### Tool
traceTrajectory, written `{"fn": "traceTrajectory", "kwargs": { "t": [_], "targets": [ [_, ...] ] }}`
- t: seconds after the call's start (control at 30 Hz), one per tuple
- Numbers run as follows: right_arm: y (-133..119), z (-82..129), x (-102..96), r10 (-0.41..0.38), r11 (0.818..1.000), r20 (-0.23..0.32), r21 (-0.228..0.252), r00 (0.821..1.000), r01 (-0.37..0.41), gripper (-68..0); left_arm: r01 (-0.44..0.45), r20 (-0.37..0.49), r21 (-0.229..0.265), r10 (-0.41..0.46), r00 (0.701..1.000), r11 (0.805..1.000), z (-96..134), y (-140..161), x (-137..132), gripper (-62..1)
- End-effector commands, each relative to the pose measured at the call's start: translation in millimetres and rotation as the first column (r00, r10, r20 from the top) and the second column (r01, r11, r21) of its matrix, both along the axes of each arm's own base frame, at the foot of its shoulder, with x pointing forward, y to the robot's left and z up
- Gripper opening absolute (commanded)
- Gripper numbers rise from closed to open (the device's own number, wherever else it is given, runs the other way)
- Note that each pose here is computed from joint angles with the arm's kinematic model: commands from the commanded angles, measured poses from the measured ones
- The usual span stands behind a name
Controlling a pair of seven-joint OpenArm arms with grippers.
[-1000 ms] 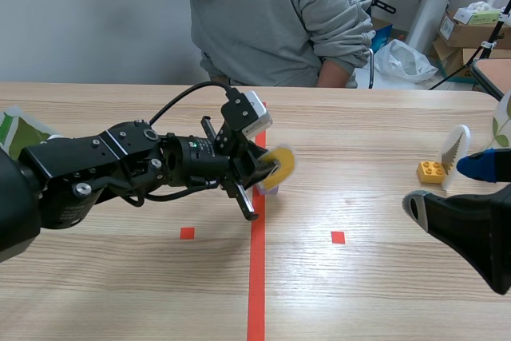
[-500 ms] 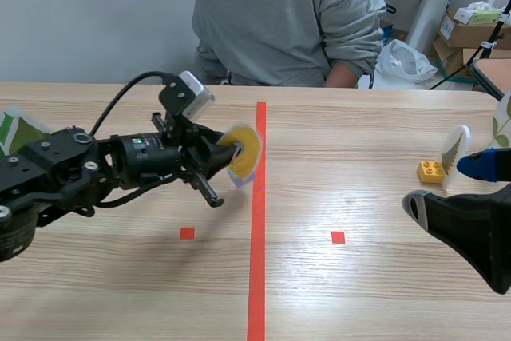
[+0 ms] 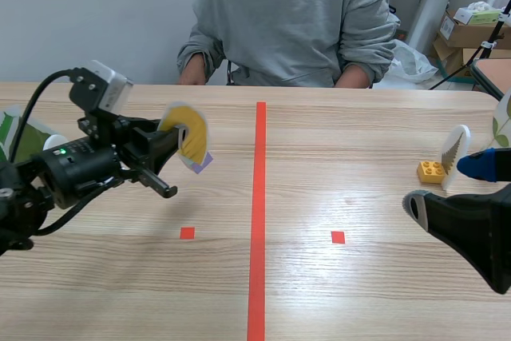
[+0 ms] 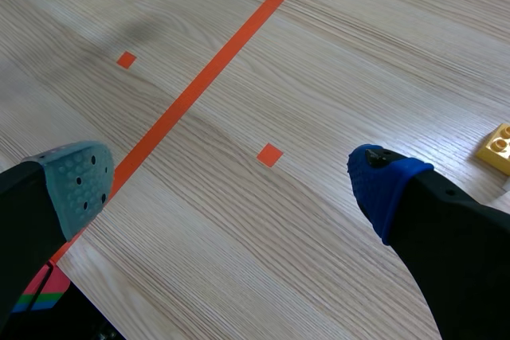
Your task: Do the leaf sorting experiment
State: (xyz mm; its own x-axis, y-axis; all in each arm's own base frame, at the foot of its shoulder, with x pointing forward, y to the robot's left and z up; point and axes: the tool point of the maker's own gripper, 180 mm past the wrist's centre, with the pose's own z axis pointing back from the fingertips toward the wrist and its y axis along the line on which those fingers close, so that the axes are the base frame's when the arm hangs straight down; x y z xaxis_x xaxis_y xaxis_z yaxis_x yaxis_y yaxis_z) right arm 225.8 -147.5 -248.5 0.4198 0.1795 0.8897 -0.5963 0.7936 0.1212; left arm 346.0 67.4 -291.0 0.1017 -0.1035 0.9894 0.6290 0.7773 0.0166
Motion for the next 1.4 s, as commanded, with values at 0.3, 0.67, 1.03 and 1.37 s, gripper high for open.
{"fn": "traceTrajectory", "kwargs": {
  "t": [0.3,0.67,1.03,1.37],
  "targets": [
    [0.5,6.8,3.4,0.006,1.000,0.028,0.009,1.000,-0.006,-6.9,-0.213,0.016,-0.135,0.217,0.976,0.968,31.9,71.9,-18.8,-56.7],
    [0.6,7.2,3.5,0.006,1.000,0.029,0.010,1.000,-0.006,-6.9,-0.422,-0.033,-0.154,0.422,0.906,0.894,31.3,150.6,-34.4,-56.7],
    [0.6,7.5,3.6,0.006,1.000,0.031,0.012,1.000,-0.006,-6.9,-0.571,-0.072,-0.066,0.567,0.821,0.818,9.3,184.3,-38.3,-56.7],
    [0.7,8.0,3.9,0.005,1.000,0.033,0.014,0.999,-0.006,-6.9,-0.616,-0.079,0.007,0.615,0.785,0.787,-8.7,191.5,-41.0,-56.7]
  ]
}}
